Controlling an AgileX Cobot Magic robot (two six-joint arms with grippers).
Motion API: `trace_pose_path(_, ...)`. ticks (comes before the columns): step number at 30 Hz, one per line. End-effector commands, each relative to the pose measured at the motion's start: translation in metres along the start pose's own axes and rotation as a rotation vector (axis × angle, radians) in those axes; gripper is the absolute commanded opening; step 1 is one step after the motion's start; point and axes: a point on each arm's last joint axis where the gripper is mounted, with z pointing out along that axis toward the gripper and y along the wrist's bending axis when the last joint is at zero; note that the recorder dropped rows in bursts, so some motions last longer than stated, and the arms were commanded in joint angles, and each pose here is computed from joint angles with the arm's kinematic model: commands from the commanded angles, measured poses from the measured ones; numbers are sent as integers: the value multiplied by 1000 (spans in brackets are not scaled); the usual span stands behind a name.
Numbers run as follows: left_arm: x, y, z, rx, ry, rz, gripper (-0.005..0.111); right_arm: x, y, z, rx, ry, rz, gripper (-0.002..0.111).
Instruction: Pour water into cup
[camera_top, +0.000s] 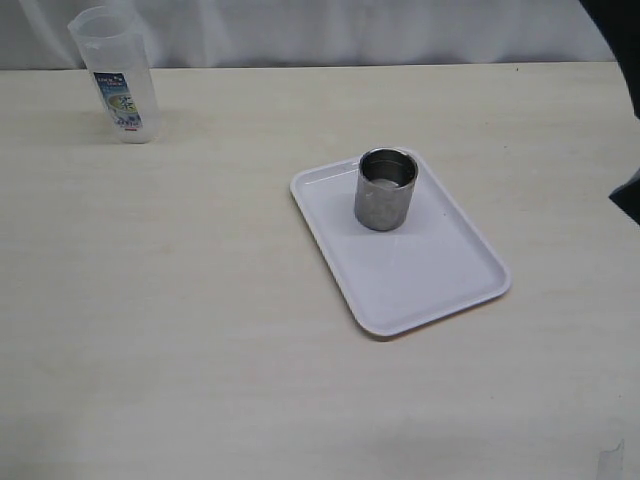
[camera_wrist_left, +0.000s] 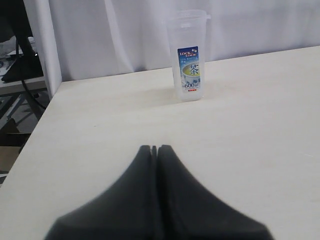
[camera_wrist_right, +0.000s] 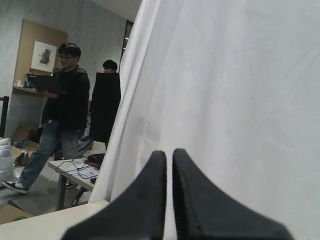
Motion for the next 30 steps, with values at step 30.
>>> trace_pose_path(30,0,0,0,-5,-5,1,0,-2,30,-134,599,-524,-6,4)
